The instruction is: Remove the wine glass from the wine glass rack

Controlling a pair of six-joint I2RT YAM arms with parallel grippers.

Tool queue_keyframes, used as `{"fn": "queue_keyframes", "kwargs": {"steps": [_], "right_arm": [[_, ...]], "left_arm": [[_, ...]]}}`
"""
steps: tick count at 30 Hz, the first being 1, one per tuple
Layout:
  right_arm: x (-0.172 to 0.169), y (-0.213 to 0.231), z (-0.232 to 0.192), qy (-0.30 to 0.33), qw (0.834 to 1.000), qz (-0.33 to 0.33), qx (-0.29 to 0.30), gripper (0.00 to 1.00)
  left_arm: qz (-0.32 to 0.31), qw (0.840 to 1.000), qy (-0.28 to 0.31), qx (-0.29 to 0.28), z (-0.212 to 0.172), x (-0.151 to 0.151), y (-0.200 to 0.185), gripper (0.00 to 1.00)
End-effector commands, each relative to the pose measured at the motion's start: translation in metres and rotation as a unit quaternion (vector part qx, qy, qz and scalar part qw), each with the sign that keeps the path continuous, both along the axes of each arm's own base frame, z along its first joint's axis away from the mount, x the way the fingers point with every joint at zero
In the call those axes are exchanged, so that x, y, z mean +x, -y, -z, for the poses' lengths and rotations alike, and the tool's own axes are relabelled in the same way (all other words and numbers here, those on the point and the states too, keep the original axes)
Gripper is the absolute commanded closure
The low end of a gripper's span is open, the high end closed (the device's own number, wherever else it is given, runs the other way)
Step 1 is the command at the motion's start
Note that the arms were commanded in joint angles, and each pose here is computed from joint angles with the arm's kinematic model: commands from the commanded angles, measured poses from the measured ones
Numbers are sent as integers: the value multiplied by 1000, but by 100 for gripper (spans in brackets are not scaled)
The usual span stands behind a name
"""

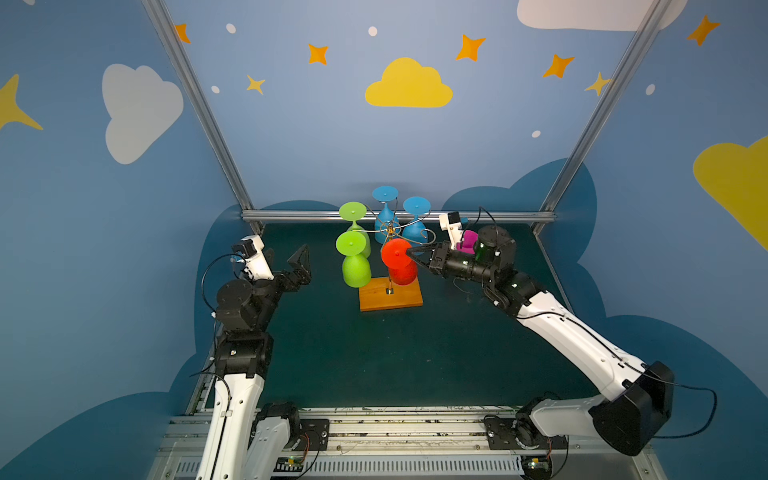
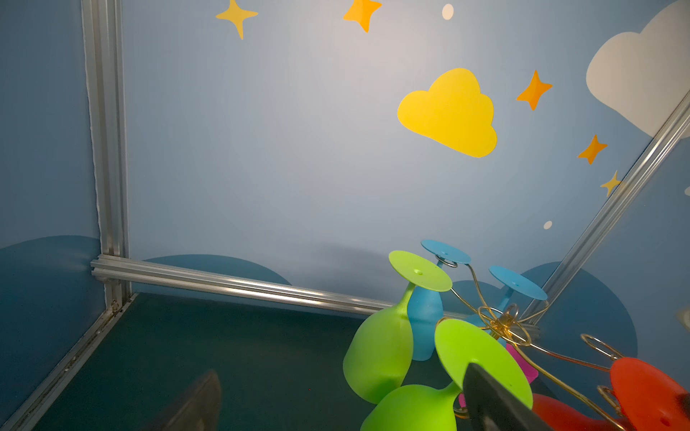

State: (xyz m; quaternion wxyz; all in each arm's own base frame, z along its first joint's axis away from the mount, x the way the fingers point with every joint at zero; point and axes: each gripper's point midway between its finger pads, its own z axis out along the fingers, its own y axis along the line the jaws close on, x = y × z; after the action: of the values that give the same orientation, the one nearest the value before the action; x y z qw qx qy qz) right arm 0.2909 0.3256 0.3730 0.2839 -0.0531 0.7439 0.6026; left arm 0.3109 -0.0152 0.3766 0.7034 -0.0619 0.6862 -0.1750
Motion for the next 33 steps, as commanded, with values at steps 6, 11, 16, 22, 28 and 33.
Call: {"fn": "queue_keyframes", "kwargs": {"steps": [6,11,16,22,28,33], "right_arm": [[-10,4,-44,25,998,-19,58,100],[-13,5,-48,23,997,-22,63,100],[-16,8,-48,27,998,-17,58,100],[-20,3,-44,21,998,-29,53,100],[-24,-4,-39,16,998,-39,48,100],[-25,-10,-38,16,998,-46,46,100]], "left_arm": [[-4,1000,15,-2,-7,-3,-2,1],[-3,1000,16,-3,-7,-3,-2,1],[-3,1000,15,-2,-6,-3,-2,1],[-3,1000,15,-4,-7,-3,-2,1],[-4,1000,15,-3,-6,-2,-2,1],[-4,1000,16,-4,-6,-3,-2,0]]}}
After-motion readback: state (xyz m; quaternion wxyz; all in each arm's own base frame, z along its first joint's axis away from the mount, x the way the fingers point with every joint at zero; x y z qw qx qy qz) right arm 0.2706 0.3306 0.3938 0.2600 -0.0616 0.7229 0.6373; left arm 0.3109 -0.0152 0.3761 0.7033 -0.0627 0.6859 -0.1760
